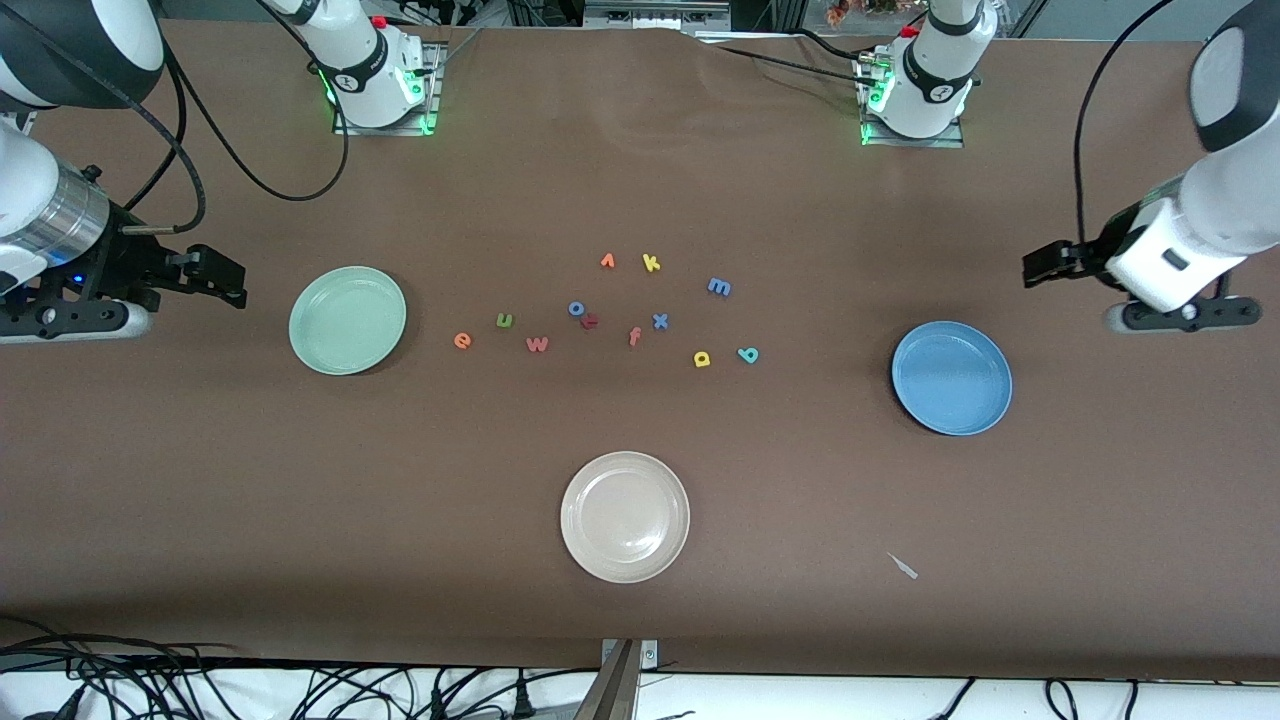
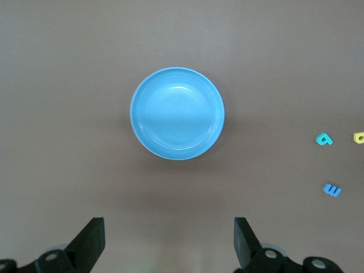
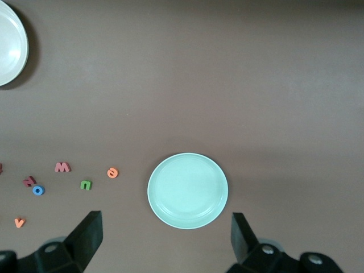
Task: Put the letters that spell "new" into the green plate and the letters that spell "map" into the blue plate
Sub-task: 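Reach the left gripper toward the yellow letter near the blue plate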
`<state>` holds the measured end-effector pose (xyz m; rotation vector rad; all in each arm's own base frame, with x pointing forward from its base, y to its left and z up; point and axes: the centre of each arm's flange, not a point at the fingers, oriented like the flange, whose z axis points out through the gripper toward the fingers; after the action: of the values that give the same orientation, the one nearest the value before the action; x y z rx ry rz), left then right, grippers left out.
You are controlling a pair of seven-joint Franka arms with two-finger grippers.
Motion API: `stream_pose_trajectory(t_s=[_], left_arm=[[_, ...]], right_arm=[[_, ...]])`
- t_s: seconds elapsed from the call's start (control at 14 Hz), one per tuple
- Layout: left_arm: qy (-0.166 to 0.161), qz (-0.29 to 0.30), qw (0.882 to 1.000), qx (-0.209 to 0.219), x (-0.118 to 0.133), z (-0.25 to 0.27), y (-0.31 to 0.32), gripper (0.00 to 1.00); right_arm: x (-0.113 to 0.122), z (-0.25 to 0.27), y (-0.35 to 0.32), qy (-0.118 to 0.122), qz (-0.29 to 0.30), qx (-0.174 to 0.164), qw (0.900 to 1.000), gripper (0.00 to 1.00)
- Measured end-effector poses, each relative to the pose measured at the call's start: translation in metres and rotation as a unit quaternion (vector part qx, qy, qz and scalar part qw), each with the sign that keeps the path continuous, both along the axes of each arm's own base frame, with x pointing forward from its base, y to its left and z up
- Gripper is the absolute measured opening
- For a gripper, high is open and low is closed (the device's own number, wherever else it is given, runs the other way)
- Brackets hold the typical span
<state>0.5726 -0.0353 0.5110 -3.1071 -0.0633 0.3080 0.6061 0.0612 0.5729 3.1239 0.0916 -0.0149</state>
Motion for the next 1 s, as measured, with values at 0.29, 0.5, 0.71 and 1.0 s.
stream_pose_trajectory(t_s=[0.29, 0.5, 0.71, 1.0], left_arm=[[0.007, -0.032, 0.999, -0.015, 0.011, -0.04, -0.085, 1.0], [-0.007, -0.015, 0.999, -0.045, 0.014, -0.066, -0.15, 1.0], [-0.025, 0.015, 0.999, -0.044, 0.014, -0.097, -0.207, 1.0], [-0.04, 0.044, 0.997, -0.043, 0.001, -0.156, -0.285, 1.0]], right_arm=[[0.0, 0.0, -0.005, 0.001, -0.005, -0.001, 1.0, 1.0], [0.001, 0.0, -0.012, 0.001, -0.01, -0.002, 1.0, 1.0], [0.001, 0.0, -0.015, 0.0, -0.014, 0.001, 1.0, 1.0], [0.002, -0.001, -0.015, 0.001, -0.014, 0.002, 1.0, 1.0]])
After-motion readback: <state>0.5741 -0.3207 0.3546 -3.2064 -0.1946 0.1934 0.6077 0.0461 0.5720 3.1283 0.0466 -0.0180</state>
